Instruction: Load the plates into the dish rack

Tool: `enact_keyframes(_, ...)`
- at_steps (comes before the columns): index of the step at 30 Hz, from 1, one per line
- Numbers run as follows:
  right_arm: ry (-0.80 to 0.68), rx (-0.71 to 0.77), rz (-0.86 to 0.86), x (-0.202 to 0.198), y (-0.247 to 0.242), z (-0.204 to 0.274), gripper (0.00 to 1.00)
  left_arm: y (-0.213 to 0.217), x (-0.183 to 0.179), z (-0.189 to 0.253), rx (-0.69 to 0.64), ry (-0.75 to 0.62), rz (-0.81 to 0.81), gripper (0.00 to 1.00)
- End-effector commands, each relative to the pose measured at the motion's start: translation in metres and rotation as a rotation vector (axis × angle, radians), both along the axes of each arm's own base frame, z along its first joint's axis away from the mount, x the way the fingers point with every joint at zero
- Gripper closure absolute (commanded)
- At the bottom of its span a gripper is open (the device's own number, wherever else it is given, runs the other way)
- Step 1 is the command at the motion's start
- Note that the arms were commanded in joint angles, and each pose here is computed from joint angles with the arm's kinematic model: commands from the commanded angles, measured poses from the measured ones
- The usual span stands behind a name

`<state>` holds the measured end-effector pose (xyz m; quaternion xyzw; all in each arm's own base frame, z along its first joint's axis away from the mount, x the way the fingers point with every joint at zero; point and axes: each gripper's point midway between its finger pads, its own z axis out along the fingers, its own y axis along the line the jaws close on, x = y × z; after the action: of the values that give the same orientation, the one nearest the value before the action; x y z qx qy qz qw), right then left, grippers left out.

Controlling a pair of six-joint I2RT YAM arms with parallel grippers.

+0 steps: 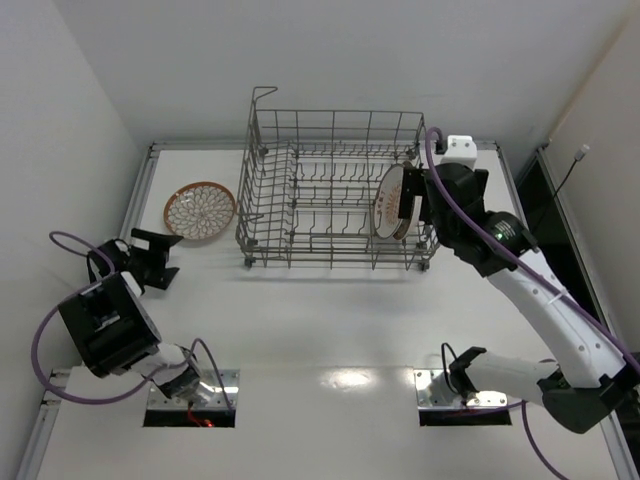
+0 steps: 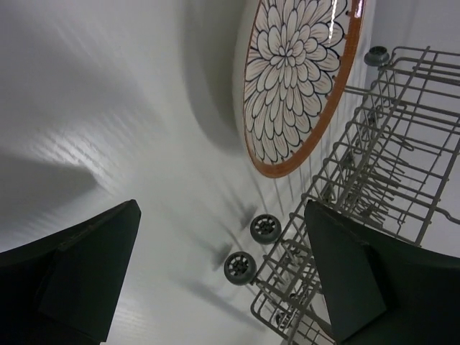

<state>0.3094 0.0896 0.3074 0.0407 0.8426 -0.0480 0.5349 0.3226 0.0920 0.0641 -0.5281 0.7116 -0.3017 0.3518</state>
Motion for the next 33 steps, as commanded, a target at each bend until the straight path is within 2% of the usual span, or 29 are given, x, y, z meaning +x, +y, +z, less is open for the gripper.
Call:
enact_keyframes(1, -0.035, 0.037, 0.031, -0.001, 0.006, 0.011, 0.0, 0.015, 0.022, 0.014, 0.056, -0.106, -0.01, 0.0)
enact_keyframes(5, -0.038, 0.039, 0.031, -0.006, 0.002, 0.013, 0.0, 0.021, 0.03, -0.003, 0.043, -0.116, 0.005, 0.0)
enact_keyframes(6, -0.046, 0.044, 0.031, -0.008, 0.001, 0.015, 0.0, 0.02, 0.032, -0.006, 0.004, -0.117, 0.017, 0.0)
enact_keyframes(9, -0.066, 0.056, 0.031, -0.012, -0.001, 0.022, 0.0, 0.016, 0.044, 0.0, 0.022, -0.14, 0.006, 0.0)
enact_keyframes(16, -0.069, 0.05, 0.035, -0.021, -0.008, 0.023, 0.0, 0.023, 0.07, -0.017, 0.045, -0.081, -0.005, 0.0)
enact_keyframes(22, -0.08, 0.053, 0.026, -0.031, -0.016, 0.023, 0.0, 0.029, 0.079, -0.038, 0.017, -0.05, 0.0, 0.15)
enact_keyframes(25, -0.085, 0.056, 0.026, -0.036, -0.019, 0.024, 0.0, 0.034, 0.084, -0.046, 0.039, -0.007, 0.002, 0.27)
enact_keyframes(33, -0.088, 0.05, 0.03, -0.047, -0.027, 0.027, 0.0, 0.031, 0.106, -0.058, 0.034, 0.024, -0.025, 0.37)
